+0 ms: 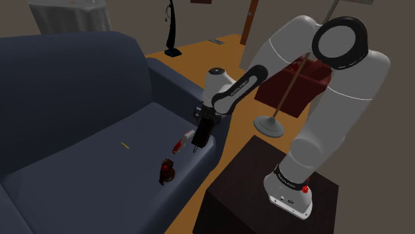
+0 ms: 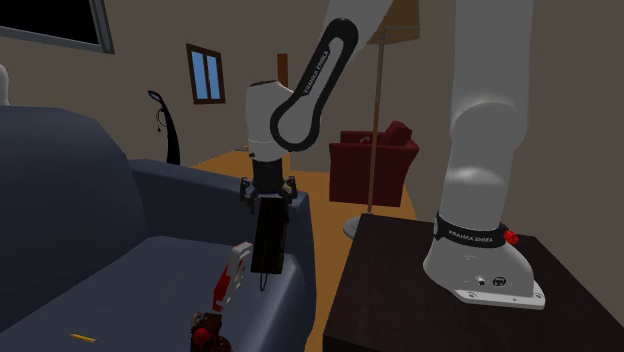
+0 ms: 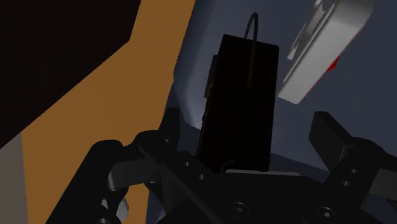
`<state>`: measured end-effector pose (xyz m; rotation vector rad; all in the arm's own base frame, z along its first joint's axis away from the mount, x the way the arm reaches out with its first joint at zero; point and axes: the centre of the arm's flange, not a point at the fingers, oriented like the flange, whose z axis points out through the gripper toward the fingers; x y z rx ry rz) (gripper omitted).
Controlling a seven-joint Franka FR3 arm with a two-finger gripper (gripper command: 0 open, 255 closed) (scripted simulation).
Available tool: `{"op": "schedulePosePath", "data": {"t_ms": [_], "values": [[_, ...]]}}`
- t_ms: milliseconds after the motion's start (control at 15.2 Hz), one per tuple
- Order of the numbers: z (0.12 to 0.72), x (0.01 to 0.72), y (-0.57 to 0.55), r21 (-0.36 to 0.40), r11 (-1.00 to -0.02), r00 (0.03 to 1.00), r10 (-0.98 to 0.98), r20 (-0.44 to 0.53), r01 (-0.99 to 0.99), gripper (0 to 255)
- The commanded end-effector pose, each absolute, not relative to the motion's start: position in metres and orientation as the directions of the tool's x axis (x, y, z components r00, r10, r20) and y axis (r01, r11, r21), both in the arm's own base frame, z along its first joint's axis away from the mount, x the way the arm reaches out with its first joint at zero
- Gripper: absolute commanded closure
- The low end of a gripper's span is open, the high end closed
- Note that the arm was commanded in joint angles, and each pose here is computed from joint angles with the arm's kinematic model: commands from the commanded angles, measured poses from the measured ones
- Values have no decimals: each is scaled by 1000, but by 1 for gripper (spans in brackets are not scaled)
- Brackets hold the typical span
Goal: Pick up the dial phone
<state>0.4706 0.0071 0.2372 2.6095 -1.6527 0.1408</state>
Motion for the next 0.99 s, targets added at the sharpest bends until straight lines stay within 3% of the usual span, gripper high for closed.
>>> {"op": "schedulePosePath", "data": {"t_ms": [0,198,792,858,924], "values": [[219,483,-3,-16,-357,353,-927,126,-934,0],[193,502,-18,-30,-258,250,-955,156,-966,0],[153,502,-18,-30,-258,250,-955,156,-966,0],[153,502,-18,-30,-258,250,-955,156,-966,255],[153,502,-18,-30,-258,250,-955,156,-966,255]]}}
